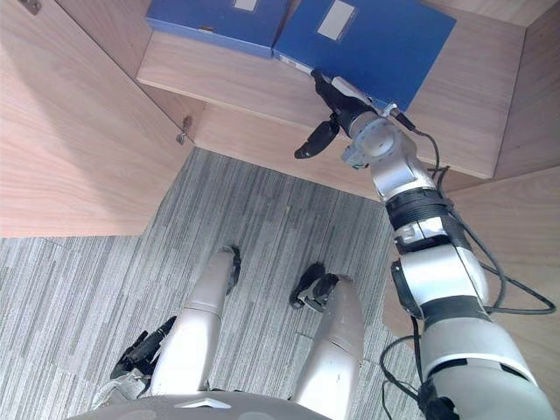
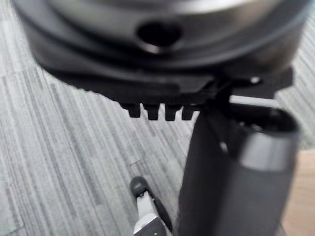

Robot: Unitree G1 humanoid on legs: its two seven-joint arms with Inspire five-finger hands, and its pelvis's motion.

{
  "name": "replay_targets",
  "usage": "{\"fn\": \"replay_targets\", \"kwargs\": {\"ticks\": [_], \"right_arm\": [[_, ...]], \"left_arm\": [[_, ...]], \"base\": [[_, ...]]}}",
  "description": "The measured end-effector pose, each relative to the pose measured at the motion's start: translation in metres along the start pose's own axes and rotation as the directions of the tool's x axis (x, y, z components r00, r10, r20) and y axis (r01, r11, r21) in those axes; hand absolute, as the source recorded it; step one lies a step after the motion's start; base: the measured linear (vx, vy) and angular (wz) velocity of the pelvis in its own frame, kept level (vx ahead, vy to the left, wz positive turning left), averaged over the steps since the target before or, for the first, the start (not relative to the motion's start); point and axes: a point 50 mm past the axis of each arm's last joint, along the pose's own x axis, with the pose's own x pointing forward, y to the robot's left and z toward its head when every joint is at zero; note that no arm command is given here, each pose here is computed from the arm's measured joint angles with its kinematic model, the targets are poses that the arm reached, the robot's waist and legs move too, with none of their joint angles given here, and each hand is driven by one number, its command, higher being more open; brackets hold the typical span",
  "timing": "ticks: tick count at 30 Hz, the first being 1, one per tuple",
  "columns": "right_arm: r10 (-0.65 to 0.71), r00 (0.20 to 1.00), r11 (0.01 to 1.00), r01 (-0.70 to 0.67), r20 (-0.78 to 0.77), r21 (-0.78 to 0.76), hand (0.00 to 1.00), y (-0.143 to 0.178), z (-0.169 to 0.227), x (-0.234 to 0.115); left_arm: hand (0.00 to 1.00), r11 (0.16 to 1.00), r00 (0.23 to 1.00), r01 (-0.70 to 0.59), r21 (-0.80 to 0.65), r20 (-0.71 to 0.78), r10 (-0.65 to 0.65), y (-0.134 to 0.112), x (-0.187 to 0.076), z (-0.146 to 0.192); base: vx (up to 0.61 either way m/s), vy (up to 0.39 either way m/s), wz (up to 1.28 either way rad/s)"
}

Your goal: Walk over to the cabinet, pick up the folder, carry it to the office cabinet, place the folder inside the office cabinet, then close the office cabinet door

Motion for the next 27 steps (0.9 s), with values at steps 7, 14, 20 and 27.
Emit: {"fn": "replay_targets", "kwargs": {"ticks": [7, 14, 20, 27], "right_arm": [[0.096, 0.995, 0.977, -0.089, 0.023, -0.195, 1.0, -0.001, 0.002, -0.011], [0.093, 0.995, 0.985, -0.088, 0.027, -0.149, 1.0, -0.012, 0.006, -0.008], [-0.124, 0.992, 0.991, 0.125, -0.006, 0.051, 1.0, -0.036, 0.005, 0.003], [-0.311, 0.944, 0.929, 0.327, -0.115, 0.173, 1.0, -0.074, -0.012, -0.006]], "left_arm": [[1.0, 1.0, 1.0, -0.001, 0.028, -0.02, 0.002, 0.009, -0.008, -0.012], [1.0, 1.0, 1.0, 0.016, 0.008, -0.001, -0.016, 0.004, -0.007, -0.012], [1.0, 1.0, 1.0, -0.014, -0.026, 0.015, 0.014, 0.003, -0.008, -0.013], [1.0, 0.999, 0.998, 0.0, -0.041, 0.062, 0.003, -0.009, -0.008, -0.009]], "base": [[0.03, 0.055, -0.09], [-0.01, 0.019, -0.05], [-0.03, 0.029, -0.03], [-0.02, 0.024, 0.08]]}}
